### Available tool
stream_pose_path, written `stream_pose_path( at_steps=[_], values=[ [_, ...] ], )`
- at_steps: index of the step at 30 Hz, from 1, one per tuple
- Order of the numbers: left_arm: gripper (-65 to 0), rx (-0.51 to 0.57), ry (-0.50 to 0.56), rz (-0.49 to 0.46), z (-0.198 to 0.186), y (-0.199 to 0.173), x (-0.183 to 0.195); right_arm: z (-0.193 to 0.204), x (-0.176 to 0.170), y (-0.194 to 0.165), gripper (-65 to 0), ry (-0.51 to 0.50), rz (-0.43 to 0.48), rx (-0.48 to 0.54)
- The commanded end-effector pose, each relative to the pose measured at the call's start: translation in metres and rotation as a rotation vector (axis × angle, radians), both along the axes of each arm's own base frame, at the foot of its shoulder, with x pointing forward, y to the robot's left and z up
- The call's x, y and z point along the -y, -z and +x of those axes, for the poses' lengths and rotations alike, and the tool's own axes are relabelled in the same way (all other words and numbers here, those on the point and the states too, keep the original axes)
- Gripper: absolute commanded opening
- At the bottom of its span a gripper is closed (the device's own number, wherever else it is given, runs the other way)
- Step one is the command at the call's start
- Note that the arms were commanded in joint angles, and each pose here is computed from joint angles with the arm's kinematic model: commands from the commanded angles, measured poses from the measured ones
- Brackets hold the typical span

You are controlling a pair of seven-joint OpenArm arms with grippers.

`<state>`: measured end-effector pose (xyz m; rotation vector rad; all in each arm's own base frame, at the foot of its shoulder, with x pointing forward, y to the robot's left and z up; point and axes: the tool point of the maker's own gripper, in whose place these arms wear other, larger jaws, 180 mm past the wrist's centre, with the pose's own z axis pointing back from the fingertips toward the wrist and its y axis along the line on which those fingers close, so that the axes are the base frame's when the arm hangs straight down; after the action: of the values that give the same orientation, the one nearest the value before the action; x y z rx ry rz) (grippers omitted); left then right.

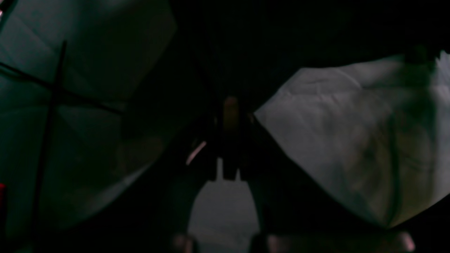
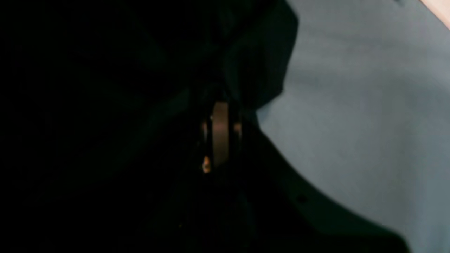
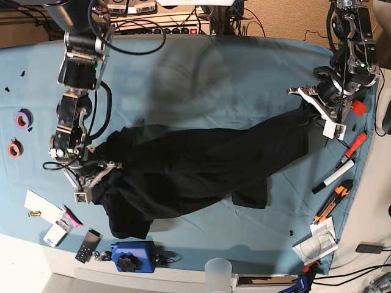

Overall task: Layout the t-shirt on the table in an organized manner, then fold the t-shirt properly
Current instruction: 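Grasp the bunched shirt edge with the right gripper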

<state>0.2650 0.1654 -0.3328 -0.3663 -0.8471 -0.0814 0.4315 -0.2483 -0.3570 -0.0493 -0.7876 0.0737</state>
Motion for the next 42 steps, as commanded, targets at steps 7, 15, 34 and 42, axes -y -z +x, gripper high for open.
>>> stream_pose_path(
  at_steps=[7,15,34,42],
  values=[
    [-65.0,0.049,0.002,0.002,0.007,-0.013,-0.002,0.015,-0.009,-0.021,-64.6,-0.114,-0.013,0.014],
    [-65.0,0.066,-0.003,-0.002,0.009,-0.015,-0.002,0.023,-0.015,-0.035,-56.9,-0.142,0.003,0.044],
    [-65.0,0.067,-0.003,-0.003,0.009,-0.015,-0.002,0.018,-0.019,-0.078,-39.4,-0.149,-0.031,0.054],
    [-65.0,0.073,-0.005,-0.004,0.010,-0.016,-0.002,0.015,-0.034,-0.087,-39.5,-0.185,0.050,0.061]
  ],
)
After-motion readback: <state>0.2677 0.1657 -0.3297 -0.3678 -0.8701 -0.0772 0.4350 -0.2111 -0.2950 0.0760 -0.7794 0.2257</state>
